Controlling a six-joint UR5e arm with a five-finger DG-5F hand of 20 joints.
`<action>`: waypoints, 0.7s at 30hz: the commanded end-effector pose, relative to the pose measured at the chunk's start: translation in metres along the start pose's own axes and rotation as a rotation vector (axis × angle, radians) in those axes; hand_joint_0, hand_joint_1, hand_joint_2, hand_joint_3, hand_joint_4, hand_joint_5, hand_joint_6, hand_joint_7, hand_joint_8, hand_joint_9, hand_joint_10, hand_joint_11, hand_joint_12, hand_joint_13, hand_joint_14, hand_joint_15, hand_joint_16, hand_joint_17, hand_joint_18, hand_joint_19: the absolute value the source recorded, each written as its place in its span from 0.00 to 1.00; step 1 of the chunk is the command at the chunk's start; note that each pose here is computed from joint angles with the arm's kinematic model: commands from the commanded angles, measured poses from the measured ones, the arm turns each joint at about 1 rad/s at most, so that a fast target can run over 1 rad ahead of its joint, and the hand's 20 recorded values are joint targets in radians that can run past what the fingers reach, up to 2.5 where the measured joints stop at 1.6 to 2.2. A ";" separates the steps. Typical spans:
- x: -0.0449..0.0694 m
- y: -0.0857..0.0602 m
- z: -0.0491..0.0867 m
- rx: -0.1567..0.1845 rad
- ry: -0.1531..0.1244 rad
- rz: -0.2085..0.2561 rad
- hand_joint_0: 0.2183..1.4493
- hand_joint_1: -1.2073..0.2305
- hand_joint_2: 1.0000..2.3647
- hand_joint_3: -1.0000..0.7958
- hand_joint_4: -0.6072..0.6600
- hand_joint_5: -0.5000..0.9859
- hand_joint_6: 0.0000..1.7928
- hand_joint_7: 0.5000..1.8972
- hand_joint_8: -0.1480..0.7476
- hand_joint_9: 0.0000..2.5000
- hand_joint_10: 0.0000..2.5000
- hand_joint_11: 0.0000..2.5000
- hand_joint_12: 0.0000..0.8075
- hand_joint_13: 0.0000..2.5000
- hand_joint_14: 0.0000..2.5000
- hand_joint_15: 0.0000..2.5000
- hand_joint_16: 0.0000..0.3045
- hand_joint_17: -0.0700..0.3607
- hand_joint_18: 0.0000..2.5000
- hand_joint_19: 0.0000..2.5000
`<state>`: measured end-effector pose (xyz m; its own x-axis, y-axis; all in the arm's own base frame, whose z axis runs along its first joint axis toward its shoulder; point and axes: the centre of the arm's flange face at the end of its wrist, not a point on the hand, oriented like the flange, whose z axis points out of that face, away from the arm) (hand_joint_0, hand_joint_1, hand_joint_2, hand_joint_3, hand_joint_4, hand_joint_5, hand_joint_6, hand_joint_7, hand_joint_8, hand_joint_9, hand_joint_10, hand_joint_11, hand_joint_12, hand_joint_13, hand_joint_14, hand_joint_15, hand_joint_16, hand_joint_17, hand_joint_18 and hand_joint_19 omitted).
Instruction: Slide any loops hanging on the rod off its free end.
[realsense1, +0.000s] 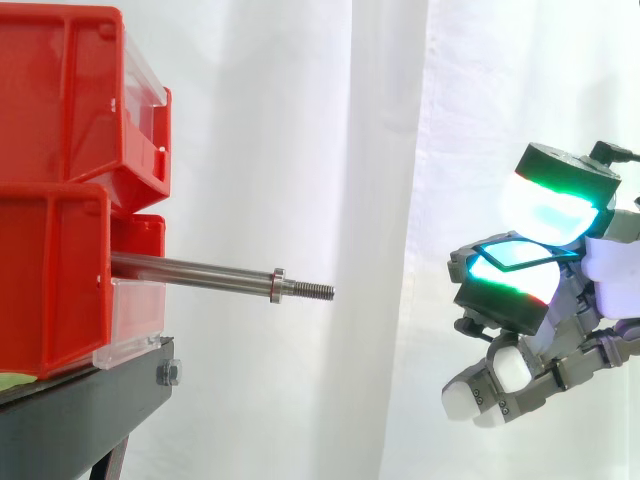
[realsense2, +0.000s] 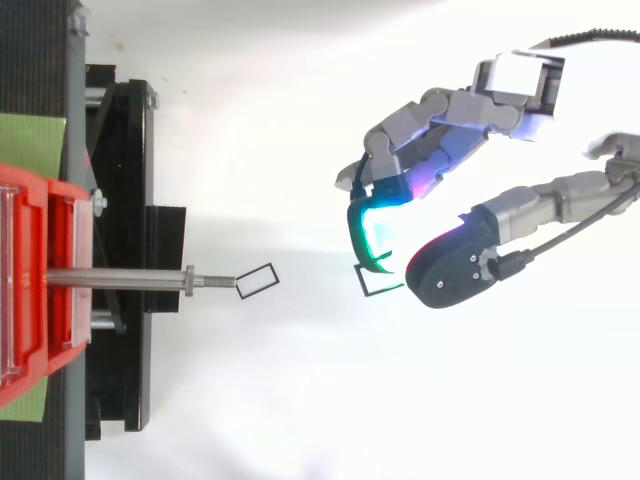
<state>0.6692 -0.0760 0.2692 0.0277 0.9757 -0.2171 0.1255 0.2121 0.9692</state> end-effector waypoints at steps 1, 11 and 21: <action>0.000 -0.001 0.000 0.001 0.000 0.000 0.34 0.47 0.00 0.31 0.56 0.18 0.48 0.56 0.47 0.34 0.00 0.10 0.29 0.19 0.00 0.00 0.13 0.37 0.12 0.00; 0.001 0.000 0.000 -0.001 0.001 0.000 0.35 0.49 0.00 0.30 0.57 0.18 0.48 0.55 0.50 0.34 0.00 0.07 0.30 0.19 0.00 0.00 0.13 0.37 0.11 0.00; 0.000 0.000 0.000 0.000 0.000 0.000 0.35 0.49 0.00 0.30 0.58 0.18 0.48 0.55 0.47 0.33 0.00 0.02 0.30 0.19 0.00 0.00 0.13 0.37 0.12 0.00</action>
<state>0.6693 -0.0759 0.2692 0.0275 0.9757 -0.2172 0.1256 0.2121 0.9691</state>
